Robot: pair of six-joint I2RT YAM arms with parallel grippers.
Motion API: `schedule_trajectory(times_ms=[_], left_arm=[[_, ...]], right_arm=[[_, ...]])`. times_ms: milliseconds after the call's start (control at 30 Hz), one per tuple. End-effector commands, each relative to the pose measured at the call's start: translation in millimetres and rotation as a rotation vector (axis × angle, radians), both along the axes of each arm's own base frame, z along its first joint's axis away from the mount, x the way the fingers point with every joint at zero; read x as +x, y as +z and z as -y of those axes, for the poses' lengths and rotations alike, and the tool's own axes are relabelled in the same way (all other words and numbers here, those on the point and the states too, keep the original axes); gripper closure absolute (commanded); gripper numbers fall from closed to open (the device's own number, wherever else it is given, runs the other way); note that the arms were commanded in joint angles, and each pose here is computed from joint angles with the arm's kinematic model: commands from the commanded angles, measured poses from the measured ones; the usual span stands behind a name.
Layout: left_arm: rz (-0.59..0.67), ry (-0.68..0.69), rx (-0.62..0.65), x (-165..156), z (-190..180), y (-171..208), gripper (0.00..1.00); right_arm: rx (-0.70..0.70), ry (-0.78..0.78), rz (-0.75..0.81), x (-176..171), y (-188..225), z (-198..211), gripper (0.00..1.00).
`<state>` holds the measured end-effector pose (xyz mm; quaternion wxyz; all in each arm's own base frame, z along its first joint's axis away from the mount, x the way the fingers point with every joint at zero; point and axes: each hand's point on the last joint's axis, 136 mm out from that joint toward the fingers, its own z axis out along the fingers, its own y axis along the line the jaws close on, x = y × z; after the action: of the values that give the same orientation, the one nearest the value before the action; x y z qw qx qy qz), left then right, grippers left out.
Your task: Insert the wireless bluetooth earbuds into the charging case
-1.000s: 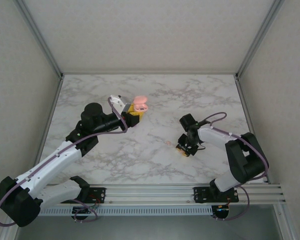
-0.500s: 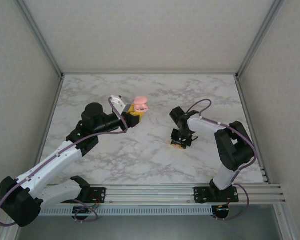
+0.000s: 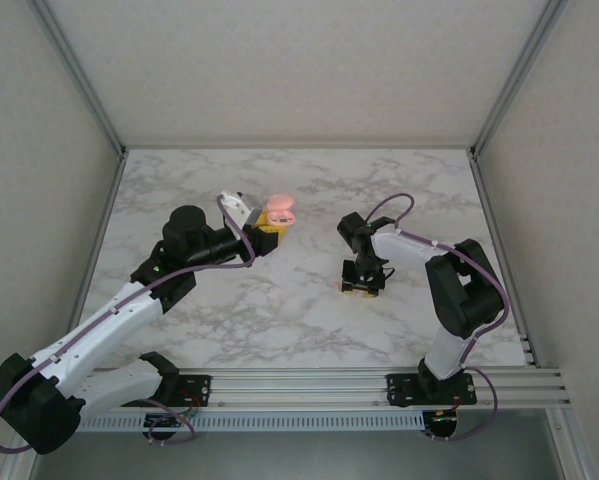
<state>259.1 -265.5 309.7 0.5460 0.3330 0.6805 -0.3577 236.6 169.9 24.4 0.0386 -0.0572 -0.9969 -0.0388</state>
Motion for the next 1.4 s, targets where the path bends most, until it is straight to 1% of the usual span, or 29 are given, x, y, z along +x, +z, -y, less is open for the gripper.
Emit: schedule_trajectory(times_ms=[0,133,333,400,600,800,1067,1133,1367], left_arm=[[0.068,0.008,-0.029,1,-3,26,0.81],[0.070,0.009,-0.027,2,-3,26,0.81],[0.068,-0.003,-0.023,2,0,26,0.82],[0.064,-0.003,-0.024,3,0,25,0.82],[0.058,-0.005,-0.023,4,1,23,0.82],[0.054,-0.004,-0.024,4,1,22,0.82],[0.051,-0.005,-0.022,5,2,21,0.82],[0.053,-0.005,-0.025,5,2,22,0.82],[0.049,-0.003,-0.023,5,2,21,0.82]], right_arm=[[0.042,-0.121,0.002,4,6,-9,0.57],[0.047,-0.196,-0.001,5,0,-9,0.57],[0.005,-0.240,0.025,7,-5,-1,0.65],[0.008,-0.225,0.045,11,-4,-1,0.66],[-0.004,-0.194,0.044,12,-3,-1,0.66],[-0.009,-0.185,0.040,13,-4,-1,0.71],[-0.009,-0.163,0.047,15,-3,-1,0.73],[-0.011,-0.156,0.048,15,-3,-1,0.80],[0.003,-0.134,0.054,16,1,-5,0.80]])
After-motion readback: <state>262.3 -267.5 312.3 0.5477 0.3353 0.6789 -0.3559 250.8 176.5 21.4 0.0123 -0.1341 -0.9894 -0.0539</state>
